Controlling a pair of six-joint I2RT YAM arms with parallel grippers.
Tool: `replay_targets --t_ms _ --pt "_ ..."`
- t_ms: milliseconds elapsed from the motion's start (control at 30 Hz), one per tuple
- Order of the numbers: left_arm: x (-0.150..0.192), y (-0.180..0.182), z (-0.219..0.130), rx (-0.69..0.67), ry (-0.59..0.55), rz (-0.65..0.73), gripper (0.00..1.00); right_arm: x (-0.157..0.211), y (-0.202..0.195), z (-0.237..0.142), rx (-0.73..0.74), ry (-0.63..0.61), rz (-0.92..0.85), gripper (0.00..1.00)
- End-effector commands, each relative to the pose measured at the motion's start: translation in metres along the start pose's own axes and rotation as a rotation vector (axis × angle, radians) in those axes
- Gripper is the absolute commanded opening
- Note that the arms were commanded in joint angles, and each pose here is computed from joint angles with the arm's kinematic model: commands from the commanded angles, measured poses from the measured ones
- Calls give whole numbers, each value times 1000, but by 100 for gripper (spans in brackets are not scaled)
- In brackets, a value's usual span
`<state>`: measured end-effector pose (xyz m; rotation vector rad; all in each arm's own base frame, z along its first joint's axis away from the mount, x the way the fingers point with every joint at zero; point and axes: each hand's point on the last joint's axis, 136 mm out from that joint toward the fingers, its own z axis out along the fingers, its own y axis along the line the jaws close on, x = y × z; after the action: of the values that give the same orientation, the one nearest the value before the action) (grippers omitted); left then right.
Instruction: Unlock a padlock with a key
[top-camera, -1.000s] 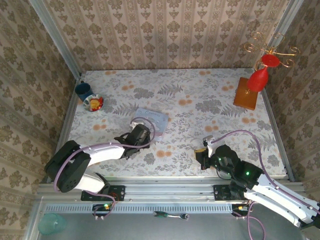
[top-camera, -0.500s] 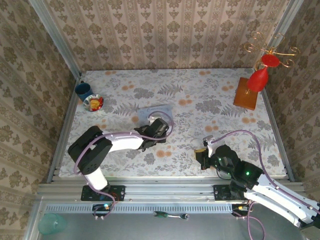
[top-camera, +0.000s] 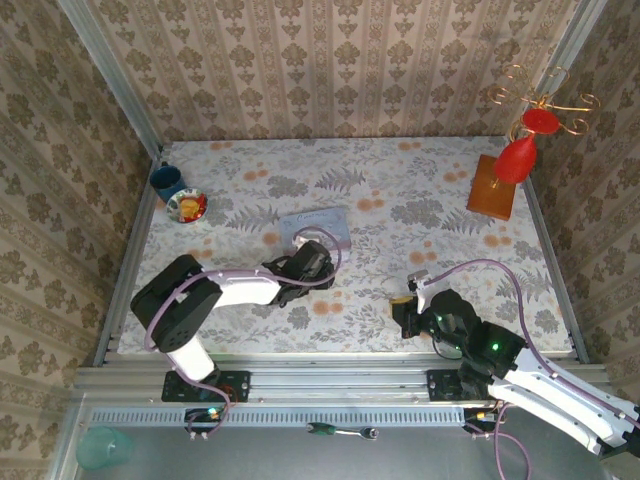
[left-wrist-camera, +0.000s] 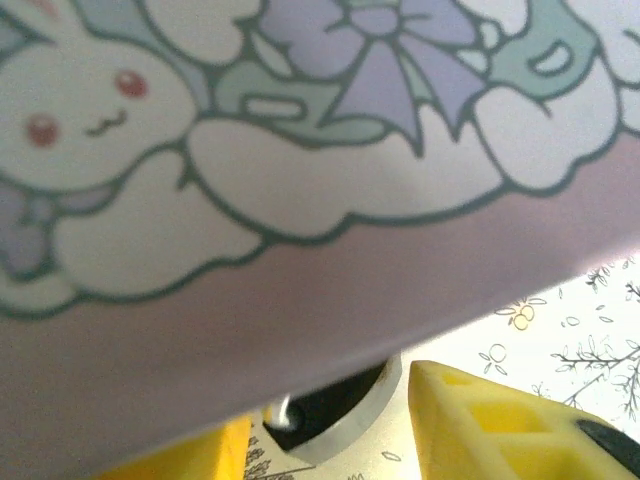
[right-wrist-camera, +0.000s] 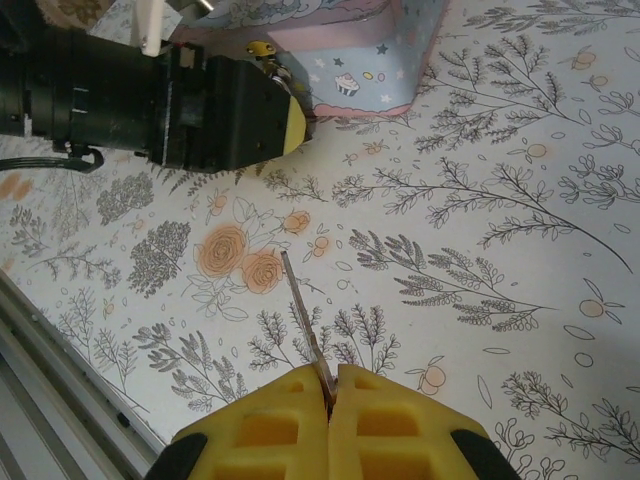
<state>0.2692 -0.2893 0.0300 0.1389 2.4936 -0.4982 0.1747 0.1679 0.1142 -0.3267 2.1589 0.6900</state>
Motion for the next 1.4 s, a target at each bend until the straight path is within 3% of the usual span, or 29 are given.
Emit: replay_targets --t_ms 0,267,533,833,1133,1367 --pt "-10 -8 -9 101 -68 32 51 -13 -1 -4 22 -32 12 0" --pt "-19 4 -14 198 -140 52 58 -16 3 -1 9 -30 19 0" --pt "-28 -11 -5 276 -126 43 54 -17 6 -1 -5 -35 34 0" --pt "-40 -17 4 282 -145 20 42 -14 9 5 -34 -38 88 0" --pt "-44 -13 5 308 -147 -14 18 -10 12 20 -51 -16 182 0" --pt "-45 -10 0 344 -135 -30 9 -9 14 36 -38 12 251 0"
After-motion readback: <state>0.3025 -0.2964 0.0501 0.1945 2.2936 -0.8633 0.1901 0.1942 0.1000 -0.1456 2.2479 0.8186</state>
